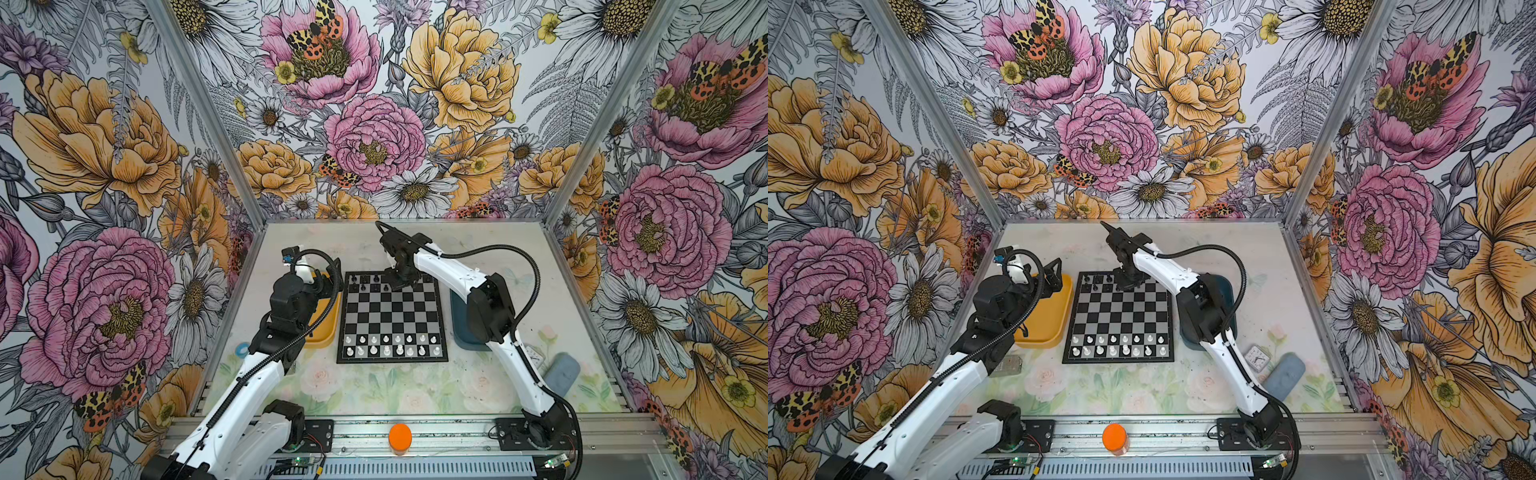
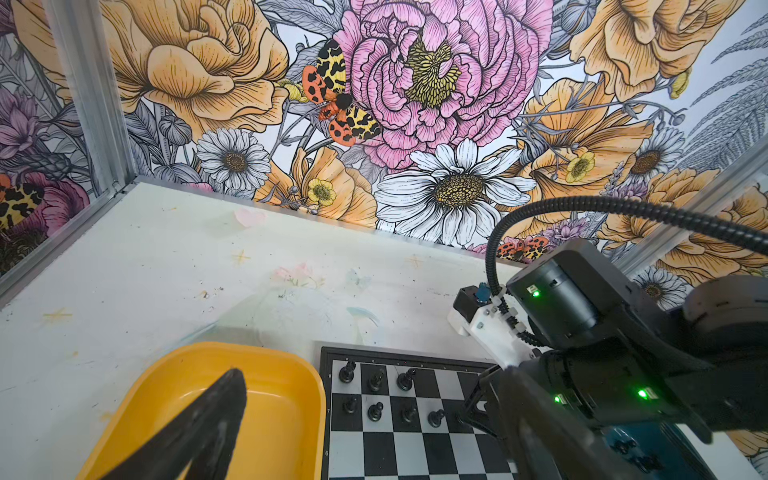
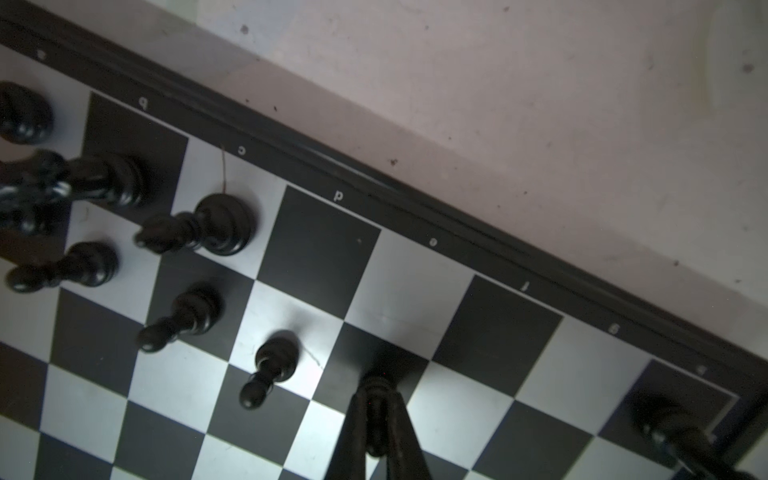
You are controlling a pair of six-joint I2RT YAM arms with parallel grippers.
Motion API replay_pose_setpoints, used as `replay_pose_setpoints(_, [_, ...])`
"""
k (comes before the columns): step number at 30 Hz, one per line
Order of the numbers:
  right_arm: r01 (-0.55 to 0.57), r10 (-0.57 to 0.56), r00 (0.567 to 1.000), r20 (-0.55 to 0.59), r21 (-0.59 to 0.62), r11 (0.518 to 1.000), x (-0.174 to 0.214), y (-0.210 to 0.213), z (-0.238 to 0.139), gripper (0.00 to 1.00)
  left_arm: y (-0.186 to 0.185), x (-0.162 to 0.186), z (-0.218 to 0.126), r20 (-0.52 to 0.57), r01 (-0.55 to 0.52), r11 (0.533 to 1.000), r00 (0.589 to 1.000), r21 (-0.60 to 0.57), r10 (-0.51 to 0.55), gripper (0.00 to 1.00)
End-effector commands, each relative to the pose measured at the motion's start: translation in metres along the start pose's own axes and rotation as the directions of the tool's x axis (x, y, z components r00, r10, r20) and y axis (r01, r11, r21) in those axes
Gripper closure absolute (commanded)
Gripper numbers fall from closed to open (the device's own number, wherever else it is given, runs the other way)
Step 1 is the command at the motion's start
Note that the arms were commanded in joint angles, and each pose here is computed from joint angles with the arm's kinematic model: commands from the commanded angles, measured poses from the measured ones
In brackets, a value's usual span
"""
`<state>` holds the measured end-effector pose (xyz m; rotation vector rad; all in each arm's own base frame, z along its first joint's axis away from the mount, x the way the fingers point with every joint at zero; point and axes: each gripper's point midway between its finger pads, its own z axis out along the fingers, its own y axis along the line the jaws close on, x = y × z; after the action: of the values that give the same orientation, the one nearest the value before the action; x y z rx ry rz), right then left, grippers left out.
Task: Set up the chess pieces on the board
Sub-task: 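Lower the black piece onto a far-row square and open the right gripper, then move the right gripper back down into the teal tray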
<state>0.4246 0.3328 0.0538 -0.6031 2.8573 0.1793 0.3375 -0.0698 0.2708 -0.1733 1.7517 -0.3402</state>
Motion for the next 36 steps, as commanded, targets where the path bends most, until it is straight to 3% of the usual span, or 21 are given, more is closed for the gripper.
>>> replay_pose_setpoints(1, [-0.003,0.003,1.000,0.009,0.019,1.000,-0.006,-0.006,0.005,1.00,0.005,0.004,0.001,-0.007,-0.016,1.000,1.000,-0.012,0.015,0.04])
replay_pose_setpoints(4, [-0.005,0.005,1.000,0.009,0.013,1.000,-0.007,-0.005,0.006,1.00,0.004,0.005,0.001,-0.009,-0.016,1.000,1.000,-0.011,0.016,0.04])
replay_pose_setpoints(11, [-0.004,0.004,1.000,0.014,0.011,1.000,-0.008,-0.005,0.005,0.76,0.004,0.005,0.001,-0.009,-0.016,1.000,1.000,-0.010,0.016,0.04])
replay_pose_setpoints(16, [-0.004,0.004,1.000,0.031,0.010,1.000,-0.011,-0.004,-0.004,0.66,0.004,0.004,0.000,-0.008,-0.015,1.000,1.000,-0.008,0.015,0.04])
replay_pose_setpoints(28, [-0.008,0.007,0.984,0.177,0.004,1.000,-0.032,-0.011,-0.081,0.63,0.002,0.002,-0.002,0.000,-0.011,1.000,1.000,-0.001,0.011,0.04])
replay_pose_setpoints(36, [-0.085,0.055,0.967,0.248,0.114,0.990,-0.018,-0.071,-0.142,0.62,0.002,0.001,-0.003,0.003,0.005,1.000,1.000,0.000,-0.005,0.04])
